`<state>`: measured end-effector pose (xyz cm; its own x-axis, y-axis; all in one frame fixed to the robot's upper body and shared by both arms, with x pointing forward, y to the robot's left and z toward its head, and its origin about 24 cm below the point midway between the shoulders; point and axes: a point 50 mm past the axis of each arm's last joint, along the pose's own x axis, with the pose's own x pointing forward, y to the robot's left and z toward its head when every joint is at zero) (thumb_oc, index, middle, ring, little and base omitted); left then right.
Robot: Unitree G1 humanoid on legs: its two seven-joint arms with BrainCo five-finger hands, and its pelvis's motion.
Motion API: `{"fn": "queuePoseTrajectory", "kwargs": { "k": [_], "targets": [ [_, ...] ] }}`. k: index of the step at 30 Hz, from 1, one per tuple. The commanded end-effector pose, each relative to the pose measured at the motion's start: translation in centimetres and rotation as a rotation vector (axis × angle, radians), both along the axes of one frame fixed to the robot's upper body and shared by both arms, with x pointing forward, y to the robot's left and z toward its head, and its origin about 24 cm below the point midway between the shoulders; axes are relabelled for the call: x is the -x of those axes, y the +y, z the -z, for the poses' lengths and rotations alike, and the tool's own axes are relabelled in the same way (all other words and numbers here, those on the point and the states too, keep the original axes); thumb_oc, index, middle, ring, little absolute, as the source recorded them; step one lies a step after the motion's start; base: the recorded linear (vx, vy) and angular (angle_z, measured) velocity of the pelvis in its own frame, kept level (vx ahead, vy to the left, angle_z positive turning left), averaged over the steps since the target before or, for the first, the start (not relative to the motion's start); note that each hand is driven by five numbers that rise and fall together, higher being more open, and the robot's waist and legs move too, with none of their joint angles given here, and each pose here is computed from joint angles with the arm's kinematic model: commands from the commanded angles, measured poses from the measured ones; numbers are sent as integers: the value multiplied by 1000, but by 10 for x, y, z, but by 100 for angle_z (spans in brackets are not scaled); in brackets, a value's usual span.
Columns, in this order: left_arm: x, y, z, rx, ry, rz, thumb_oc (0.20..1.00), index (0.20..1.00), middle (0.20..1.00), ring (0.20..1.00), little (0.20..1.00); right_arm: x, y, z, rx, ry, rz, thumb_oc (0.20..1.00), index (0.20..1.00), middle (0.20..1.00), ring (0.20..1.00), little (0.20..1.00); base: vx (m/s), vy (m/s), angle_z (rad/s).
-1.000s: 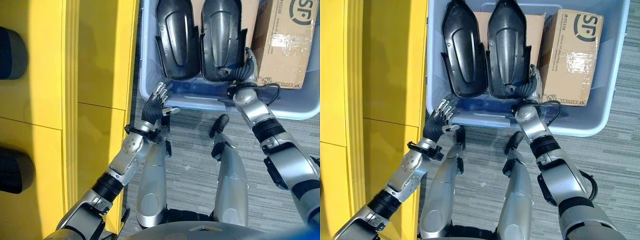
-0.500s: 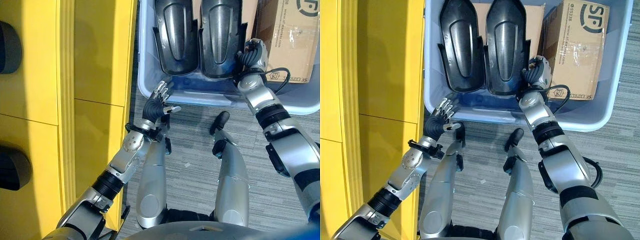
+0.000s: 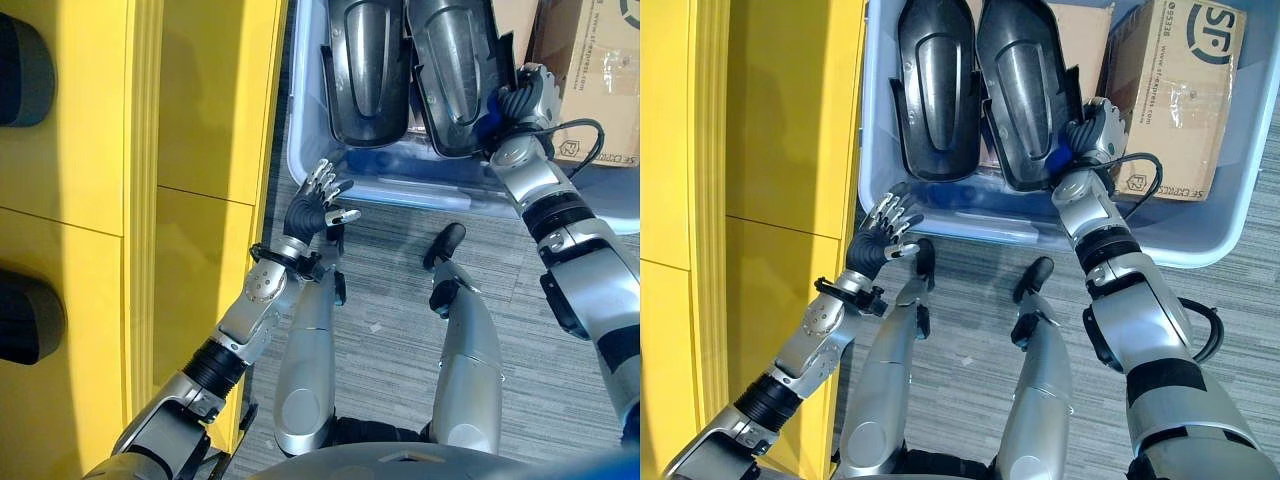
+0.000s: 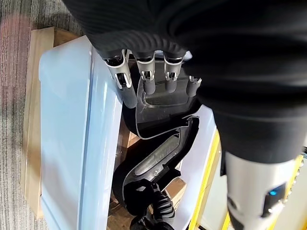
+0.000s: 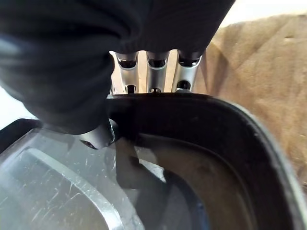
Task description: Move parts from the plastic box to the shelf.
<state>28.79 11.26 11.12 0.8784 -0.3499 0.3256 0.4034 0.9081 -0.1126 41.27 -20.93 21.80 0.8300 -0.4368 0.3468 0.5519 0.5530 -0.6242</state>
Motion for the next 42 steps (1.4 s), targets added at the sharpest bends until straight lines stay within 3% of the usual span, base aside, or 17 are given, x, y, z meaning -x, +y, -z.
{"fn": "queuePoseTrajectory", "kwargs": {
  "k": [1, 6, 8, 13, 21, 32, 42],
  "targets": [
    [17, -16, -9, 29, -66, 98, 1000, 1000, 1000, 1000, 1000, 3, -7, 35, 38, 109, -23, 200, 200, 200, 200, 200, 0, 0, 0],
    [17, -16, -8, 31, -71, 91, 1000, 1000, 1000, 1000, 1000, 6, -2, 26, -119, -81, -87, 200, 200, 200, 200, 200, 0, 0, 0],
    [19, -14, -6, 25, -72, 79, 1000, 1000, 1000, 1000, 1000, 12, 5, 12, -203, -253, -145, 200, 200, 200, 200, 200, 0, 0, 0],
    [24, -8, 2, 51, -50, 15, 1000, 1000, 1000, 1000, 1000, 35, 29, -14, -195, -481, -278, 200, 200, 200, 200, 200, 15, 17, -9],
    [35, -2, 16, 58, -29, 30, 1000, 1000, 1000, 1000, 1000, 59, 34, -28, -199, -579, -344, 200, 200, 200, 200, 200, 40, 2, -16],
    [43, 9, 31, 52, 7, 12, 1000, 1000, 1000, 1000, 1000, 49, 22, -29, -320, -506, -359, 200, 200, 200, 200, 200, 32, -15, -1],
    [60, 33, 59, 70, 91, -87, 1000, 1000, 1000, 1000, 1000, 54, 61, 36, -677, -166, -713, 200, 200, 200, 200, 200, 80, 88, 2]
  ]
}}
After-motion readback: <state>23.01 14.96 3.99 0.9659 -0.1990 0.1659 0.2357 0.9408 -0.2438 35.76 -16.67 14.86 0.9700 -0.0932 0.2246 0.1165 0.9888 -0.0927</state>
